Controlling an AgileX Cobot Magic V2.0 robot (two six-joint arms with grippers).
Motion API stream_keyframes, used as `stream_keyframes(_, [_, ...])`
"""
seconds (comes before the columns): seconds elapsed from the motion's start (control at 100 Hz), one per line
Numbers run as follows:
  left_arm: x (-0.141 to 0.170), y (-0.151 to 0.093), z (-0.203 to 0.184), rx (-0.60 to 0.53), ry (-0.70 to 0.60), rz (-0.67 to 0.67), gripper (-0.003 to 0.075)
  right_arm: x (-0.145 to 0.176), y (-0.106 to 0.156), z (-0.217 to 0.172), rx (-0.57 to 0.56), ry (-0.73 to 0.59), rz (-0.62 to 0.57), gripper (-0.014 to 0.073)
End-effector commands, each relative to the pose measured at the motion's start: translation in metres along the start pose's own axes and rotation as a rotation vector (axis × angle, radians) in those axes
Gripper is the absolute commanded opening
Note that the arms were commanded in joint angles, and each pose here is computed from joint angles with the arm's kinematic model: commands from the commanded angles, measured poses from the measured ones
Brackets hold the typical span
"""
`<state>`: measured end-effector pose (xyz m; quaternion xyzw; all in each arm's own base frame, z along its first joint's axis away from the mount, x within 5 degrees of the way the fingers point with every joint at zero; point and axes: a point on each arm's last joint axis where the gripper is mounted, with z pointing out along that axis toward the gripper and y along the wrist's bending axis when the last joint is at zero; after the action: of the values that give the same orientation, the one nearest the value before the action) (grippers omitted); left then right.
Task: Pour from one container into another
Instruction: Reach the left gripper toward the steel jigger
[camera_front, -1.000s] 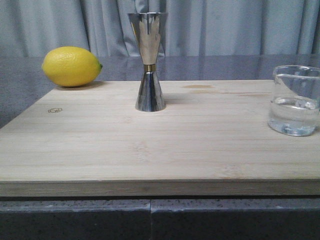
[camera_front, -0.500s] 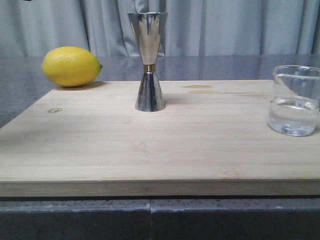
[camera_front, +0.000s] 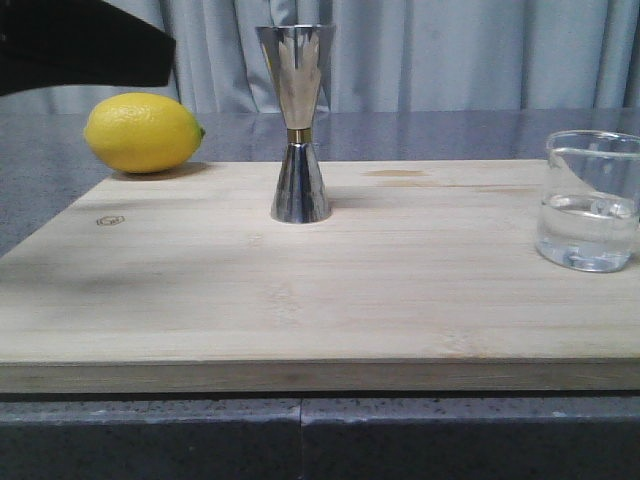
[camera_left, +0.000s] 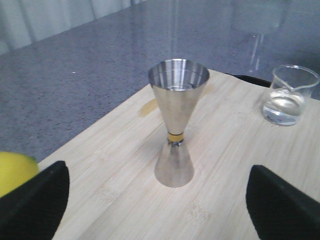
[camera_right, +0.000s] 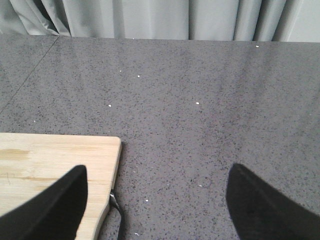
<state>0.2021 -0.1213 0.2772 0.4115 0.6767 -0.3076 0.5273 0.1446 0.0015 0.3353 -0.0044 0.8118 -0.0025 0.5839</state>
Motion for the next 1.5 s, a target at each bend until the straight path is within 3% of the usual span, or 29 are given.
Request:
stream_keyframes(0.0, [-0.011,-0.001,0.005,0.088,-0.110,-0.020,0.0659,-0.017,0.000,-0.004,0.001,-0.097,-0.018,0.0501])
stream_keyframes(0.31, [0.009,0.008,0.031,0.227,-0.164,-0.027,0.0617,-0.017,0.000,-0.004,0.002,-0.095,-0.020,0.0501])
stream_keyframes(0.76, [0.004,0.032,0.058,0.293,-0.205,-0.039,0.0617,-0.018,0.000,-0.004,0.001,-0.107,-0.021,0.0501])
stream_keyframes(1.13, [0.002,0.027,0.090,0.394,-0.211,-0.036,0.0616,-0.017,0.000,0.001,0.001,-0.094,-0.021,0.0501])
stream_keyframes(1.49, [0.004,0.029,0.102,0.411,-0.207,-0.038,0.0544,-0.017,0.000,0.001,0.000,-0.097,-0.021,0.0501])
